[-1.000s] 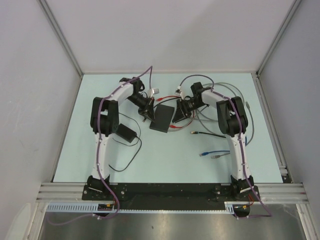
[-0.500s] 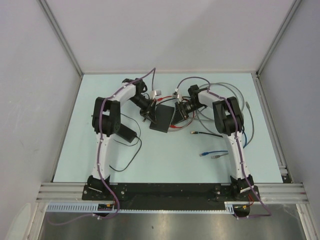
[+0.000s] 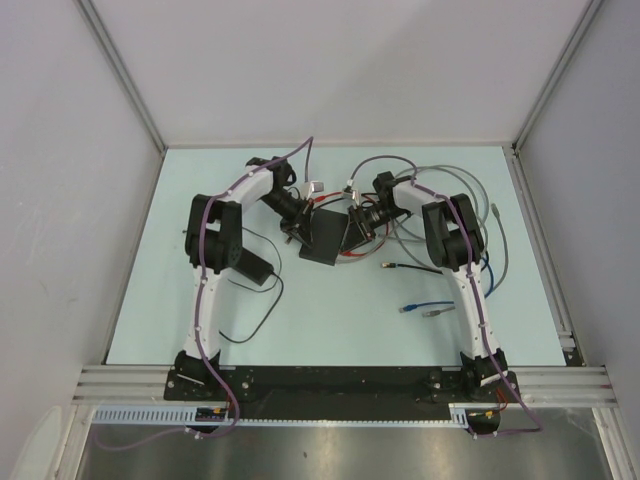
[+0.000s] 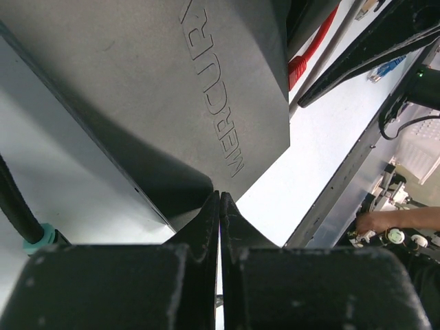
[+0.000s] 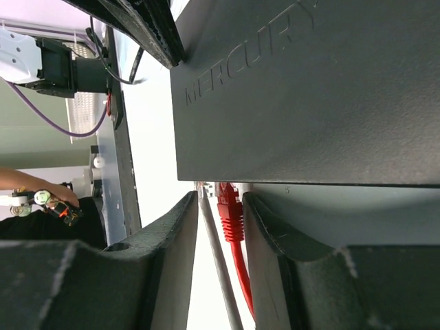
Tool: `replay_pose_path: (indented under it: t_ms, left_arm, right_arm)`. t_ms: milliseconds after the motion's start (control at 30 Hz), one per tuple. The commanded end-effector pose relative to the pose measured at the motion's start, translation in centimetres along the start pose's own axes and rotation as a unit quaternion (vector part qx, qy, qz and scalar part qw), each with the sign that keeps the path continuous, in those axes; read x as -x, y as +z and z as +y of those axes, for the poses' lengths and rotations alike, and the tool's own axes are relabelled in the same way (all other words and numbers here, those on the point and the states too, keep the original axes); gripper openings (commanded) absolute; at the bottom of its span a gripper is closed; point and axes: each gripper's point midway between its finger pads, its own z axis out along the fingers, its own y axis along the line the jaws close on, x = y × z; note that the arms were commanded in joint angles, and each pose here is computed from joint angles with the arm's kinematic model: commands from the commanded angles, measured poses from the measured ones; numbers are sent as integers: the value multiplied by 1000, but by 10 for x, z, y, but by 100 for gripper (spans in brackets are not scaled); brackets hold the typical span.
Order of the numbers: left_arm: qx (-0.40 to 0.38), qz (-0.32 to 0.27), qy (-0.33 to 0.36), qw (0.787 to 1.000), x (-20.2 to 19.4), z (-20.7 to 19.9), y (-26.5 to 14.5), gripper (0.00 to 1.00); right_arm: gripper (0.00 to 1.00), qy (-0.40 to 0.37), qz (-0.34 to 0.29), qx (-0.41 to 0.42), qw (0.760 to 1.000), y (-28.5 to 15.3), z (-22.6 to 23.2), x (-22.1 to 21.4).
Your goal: Pull the plug from the switch port
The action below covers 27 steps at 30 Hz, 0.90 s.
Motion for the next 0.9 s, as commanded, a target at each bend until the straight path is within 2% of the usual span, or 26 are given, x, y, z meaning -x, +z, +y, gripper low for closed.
replay_pose_path:
  t_ms: [0,233,567,867]
  left_arm:
    - [6,-6,16,1000,5,-2,0,0]
    - [6,-6,18,1000,5,-2,1,0]
    - [7,-7,24,1000,8,-6,1,0]
    - [10,-19,45,999,15,-16,-7,0]
  right_arm:
    - [37,-2,44,-64,997,12,-41,-23]
    - [34,3,49,-75,996,15,-45,-24]
    - [29,12,63,-149,987,17,-62,-24]
    - [24,12,79,-178,981,21,-66,-24]
